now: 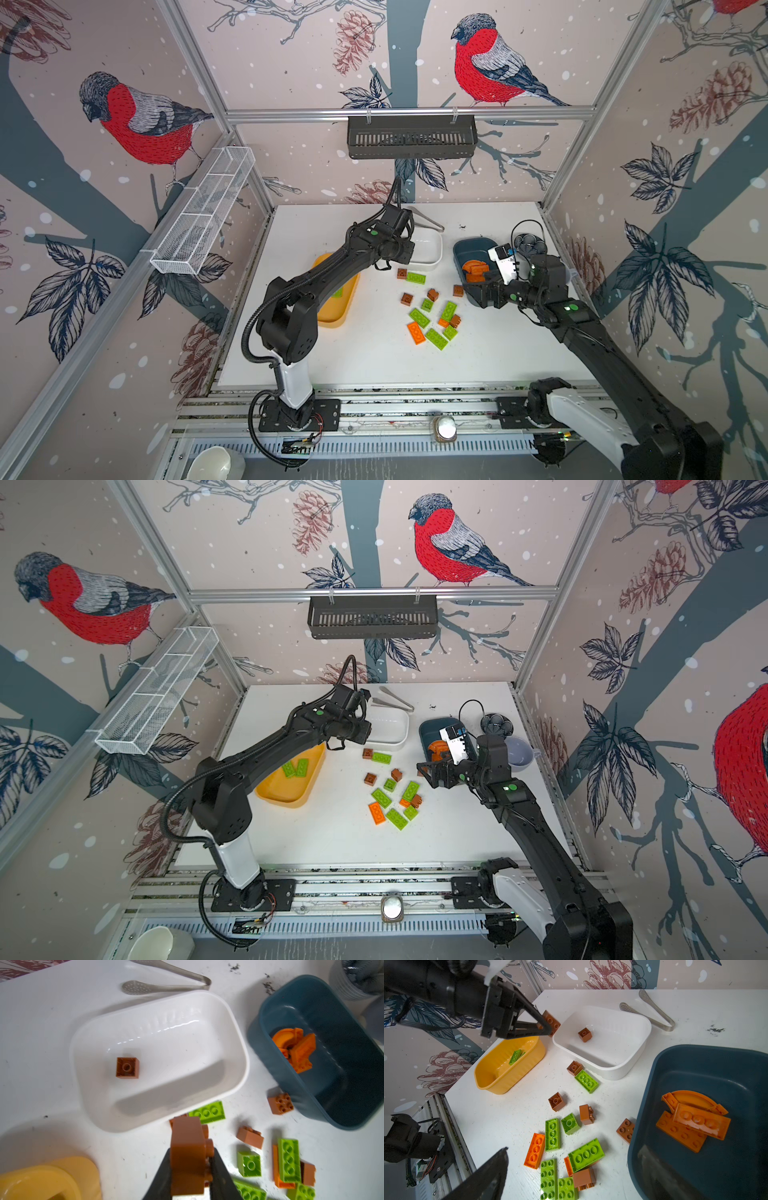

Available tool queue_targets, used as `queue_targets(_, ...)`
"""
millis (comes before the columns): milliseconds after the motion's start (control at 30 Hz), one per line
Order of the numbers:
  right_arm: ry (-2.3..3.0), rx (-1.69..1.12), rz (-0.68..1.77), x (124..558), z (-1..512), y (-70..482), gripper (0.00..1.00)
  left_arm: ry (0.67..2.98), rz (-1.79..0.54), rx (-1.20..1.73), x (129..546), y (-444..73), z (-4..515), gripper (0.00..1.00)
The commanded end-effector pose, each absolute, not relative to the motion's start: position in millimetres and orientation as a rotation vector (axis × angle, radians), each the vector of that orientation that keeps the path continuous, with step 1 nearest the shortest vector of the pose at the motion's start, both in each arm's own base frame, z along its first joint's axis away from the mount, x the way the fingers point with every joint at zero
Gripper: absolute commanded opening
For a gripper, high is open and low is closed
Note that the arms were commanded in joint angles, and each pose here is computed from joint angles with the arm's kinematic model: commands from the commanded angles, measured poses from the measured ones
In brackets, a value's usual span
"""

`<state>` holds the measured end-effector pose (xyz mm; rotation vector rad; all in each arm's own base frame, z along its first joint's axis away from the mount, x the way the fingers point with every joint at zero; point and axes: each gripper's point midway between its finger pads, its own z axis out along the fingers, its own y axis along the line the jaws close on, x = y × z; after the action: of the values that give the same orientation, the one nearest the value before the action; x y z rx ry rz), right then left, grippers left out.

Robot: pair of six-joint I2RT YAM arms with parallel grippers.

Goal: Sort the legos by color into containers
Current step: 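Carry the brown brick over the white tray and release it, then move the left gripper back to the bricks and grasp another brown brick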

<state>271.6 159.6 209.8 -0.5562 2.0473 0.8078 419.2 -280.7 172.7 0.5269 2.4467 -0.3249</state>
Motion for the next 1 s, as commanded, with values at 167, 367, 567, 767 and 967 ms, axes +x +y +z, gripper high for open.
queue_targets(167,1.996,-0.549,0.816,284,224,163,1.00,2.423,-0.272,0.436,499,-291,141,0.22)
queue_targets(367,2.006,-0.514,0.794,291,223,160,0.99,2.494,-0.179,0.391,523,-287,101,0.23)
queue_targets(567,2.017,-0.506,0.783,293,221,157,0.99,2.530,-0.213,0.407,519,-292,96,0.58)
queue_targets(767,2.019,-0.512,0.785,293,221,157,0.99,2.605,-0.287,0.375,488,-291,116,0.69)
queue_targets(967,2.029,-0.513,0.788,290,217,156,0.99,2.615,-0.338,0.404,424,-303,142,0.70)
